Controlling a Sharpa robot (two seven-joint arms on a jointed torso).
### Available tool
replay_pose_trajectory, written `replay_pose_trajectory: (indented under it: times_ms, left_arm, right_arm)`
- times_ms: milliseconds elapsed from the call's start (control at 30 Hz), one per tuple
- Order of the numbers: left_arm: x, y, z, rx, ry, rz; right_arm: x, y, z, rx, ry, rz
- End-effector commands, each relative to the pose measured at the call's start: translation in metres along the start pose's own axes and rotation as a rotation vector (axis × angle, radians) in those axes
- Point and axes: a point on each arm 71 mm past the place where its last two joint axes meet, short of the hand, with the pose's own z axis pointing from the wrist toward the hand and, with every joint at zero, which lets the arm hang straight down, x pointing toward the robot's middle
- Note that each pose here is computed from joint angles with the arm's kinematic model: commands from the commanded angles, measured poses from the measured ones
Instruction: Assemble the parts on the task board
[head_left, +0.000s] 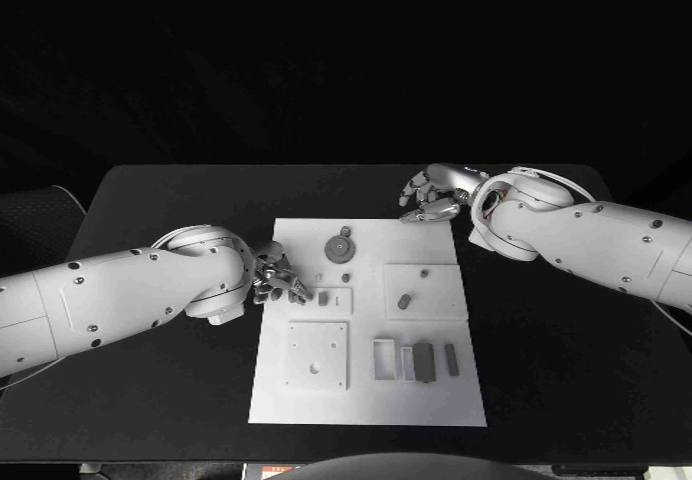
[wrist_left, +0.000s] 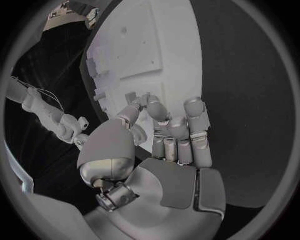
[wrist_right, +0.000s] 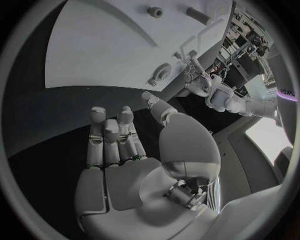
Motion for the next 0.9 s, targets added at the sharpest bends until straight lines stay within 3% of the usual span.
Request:
replay_pose_trajectory:
  times_ms: [33,900]
  left_arm:
    - [0.0040,0.0044,0.0019,-0.026,0.015,0.001]
    - [0.0032,0.0133,0.0014,-0.028,0.041,-0.080]
  right_arm:
    - [0.0011,0.0007,-0.0001,-0.007,0.013,0.000]
    - [0.0010,-0.0001,0.0004,-0.004,0.012,0.000]
